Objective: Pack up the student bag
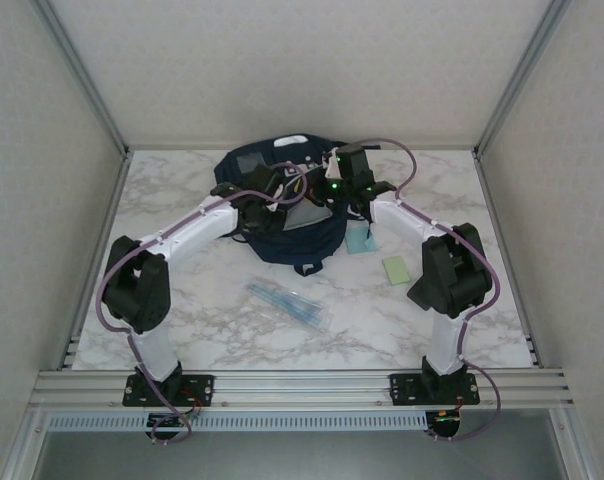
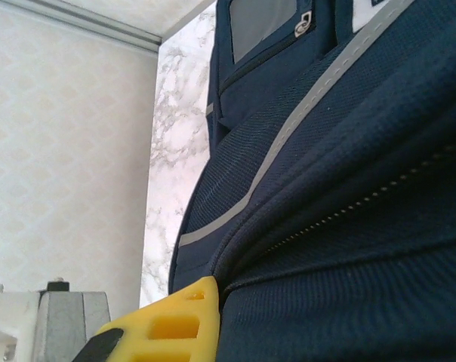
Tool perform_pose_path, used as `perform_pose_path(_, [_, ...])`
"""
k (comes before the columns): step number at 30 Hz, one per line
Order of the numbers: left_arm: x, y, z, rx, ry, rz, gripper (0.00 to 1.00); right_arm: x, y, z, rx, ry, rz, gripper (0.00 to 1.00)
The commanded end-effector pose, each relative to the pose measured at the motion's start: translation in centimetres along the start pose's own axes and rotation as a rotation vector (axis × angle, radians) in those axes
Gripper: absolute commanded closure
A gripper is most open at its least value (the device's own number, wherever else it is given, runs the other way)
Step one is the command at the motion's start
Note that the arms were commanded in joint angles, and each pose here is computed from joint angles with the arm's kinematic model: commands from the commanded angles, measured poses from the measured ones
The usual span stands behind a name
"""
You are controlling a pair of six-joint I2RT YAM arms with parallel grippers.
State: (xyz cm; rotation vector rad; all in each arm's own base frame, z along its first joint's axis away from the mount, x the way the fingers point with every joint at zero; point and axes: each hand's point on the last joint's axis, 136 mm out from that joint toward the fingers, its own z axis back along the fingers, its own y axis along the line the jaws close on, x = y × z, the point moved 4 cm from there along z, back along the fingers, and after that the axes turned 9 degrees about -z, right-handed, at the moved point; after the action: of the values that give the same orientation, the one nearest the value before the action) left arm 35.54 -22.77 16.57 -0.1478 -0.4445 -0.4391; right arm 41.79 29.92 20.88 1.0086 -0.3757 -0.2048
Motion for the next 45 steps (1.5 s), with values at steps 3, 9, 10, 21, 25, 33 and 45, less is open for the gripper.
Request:
perform_pose_path(3, [-0.6,1.2,3.0,-0.122,-0.017,0.064,0.91,1.6,2.9,2.5,0.053,-0.051,0.082,1.00])
perform_pose_path(9, [-0.6,0.4,3.7,-0.413,-0.035,0.115,1.00,1.2,3.3,2.9,0.057,-0.029,0.121,1.00])
perform_pose_path(10, [-1.0,0.7,3.7,-0.407,-0.009,0.103,1.00,1.2,3.3,2.9,0.056,-0.026,0.128,1.00])
perform_pose_path(21, [-2.4,2.2,4.6,-0.279,0.027,0.074,0.71,1.2,3.6,2.6,0.063,-0.005,0.137,1.00])
perform_pose_path(25, [-1.9,1.9,4.3,-0.321,0.017,0.131,0.70,0.9,3.3,2.7,0.051,-0.002,0.138,1.00])
perform_pose_path(33, [-1.9,1.3,5.2,-0.203,-0.095,0.177,0.55,1.0,3.4,2.6,0.052,-0.002,0.137,1.00])
perform_pose_path(45, [-1.9,-2.1,2.3,0.162,-0.235,0.148,0.43,0.7,3.7,2.0,0.079,-0.013,0.098,1.00])
